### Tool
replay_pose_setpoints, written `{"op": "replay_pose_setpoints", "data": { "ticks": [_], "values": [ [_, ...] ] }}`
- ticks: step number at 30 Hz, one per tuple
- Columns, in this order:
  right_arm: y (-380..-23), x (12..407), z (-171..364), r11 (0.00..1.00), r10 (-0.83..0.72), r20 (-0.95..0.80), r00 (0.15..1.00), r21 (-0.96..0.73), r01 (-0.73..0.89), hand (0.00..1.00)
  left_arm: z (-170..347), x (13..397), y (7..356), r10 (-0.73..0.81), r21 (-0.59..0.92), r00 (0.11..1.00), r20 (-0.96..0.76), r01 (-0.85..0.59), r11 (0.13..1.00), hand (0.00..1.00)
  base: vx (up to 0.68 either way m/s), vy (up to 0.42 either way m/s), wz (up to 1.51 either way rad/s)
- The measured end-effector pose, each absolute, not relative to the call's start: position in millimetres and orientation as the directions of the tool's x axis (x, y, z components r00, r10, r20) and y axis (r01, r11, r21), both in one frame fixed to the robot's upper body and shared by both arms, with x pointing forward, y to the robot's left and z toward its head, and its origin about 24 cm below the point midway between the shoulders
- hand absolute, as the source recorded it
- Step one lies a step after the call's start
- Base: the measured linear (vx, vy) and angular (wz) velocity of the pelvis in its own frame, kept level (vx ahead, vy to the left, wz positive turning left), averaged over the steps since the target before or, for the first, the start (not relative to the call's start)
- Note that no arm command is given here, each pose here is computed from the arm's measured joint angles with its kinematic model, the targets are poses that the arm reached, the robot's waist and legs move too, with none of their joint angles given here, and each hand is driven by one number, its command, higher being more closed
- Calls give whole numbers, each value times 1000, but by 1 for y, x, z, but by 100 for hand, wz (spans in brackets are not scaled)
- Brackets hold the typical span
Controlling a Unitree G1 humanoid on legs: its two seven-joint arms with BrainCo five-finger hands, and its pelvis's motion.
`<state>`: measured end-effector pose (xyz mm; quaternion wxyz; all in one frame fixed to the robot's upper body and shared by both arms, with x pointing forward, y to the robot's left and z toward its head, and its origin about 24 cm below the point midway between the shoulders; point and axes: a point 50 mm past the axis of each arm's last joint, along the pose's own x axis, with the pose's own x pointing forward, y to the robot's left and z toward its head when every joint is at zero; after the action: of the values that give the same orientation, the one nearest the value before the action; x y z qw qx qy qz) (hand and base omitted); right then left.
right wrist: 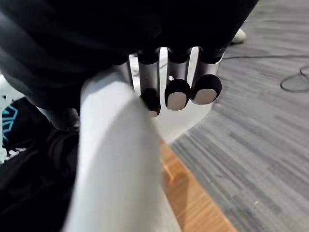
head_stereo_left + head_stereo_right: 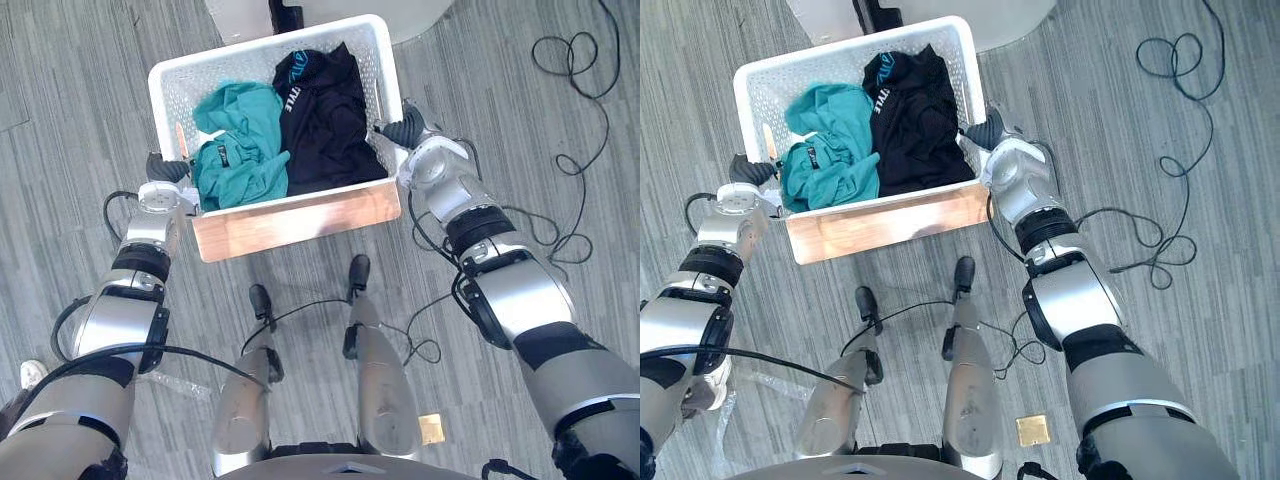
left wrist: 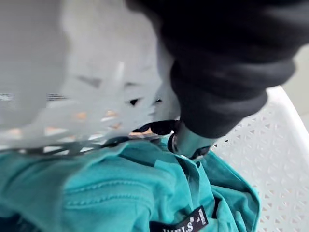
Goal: Pick up the laundry basket with both hands and put the clothes into the washing machine.
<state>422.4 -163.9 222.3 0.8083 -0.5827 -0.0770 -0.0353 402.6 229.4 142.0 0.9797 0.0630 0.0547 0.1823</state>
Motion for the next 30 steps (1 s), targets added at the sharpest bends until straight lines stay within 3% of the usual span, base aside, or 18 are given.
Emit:
{"op": "replay_pose_setpoints", "data": {
  "ticks": [3, 7, 15, 19, 21, 24, 30],
  "values": [
    [-167, 422, 219, 188, 47, 135, 990, -974, 124, 100, 141, 403, 229, 356, 153, 930, -88, -341, 928, 100, 10, 7, 9],
    [-176, 421, 213, 128, 34, 108, 994, -986, 103, 100, 138, 403, 222, 336, 161, 937, -96, -319, 934, 100, 13, 10, 11],
    [-179, 417, 196, 145, 24, 65, 998, -988, 60, 100, 126, 400, 219, 327, 158, 936, -129, -306, 939, 100, 0, 0, 0],
    [-183, 412, 177, 363, -13, 30, 999, -931, 33, 100, 108, 393, 214, 304, 116, 938, -166, -288, 951, 100, 0, 0, 0],
    [-184, 407, 168, 599, -51, 32, 998, -799, 56, 100, 98, 388, 210, 280, 69, 942, -186, -272, 960, 100, 0, 0, 0],
    [-187, 393, 156, 760, -90, 64, 994, -641, 110, 100, 85, 376, 206, 252, 27, 949, -189, -252, 967, 100, 0, 0, 0],
    [-191, 358, 126, 903, -140, 87, 986, -398, 163, 100, 65, 342, 198, 202, -56, 966, -159, -213, 975, 100, 36, 29, 10]
  ]
}}
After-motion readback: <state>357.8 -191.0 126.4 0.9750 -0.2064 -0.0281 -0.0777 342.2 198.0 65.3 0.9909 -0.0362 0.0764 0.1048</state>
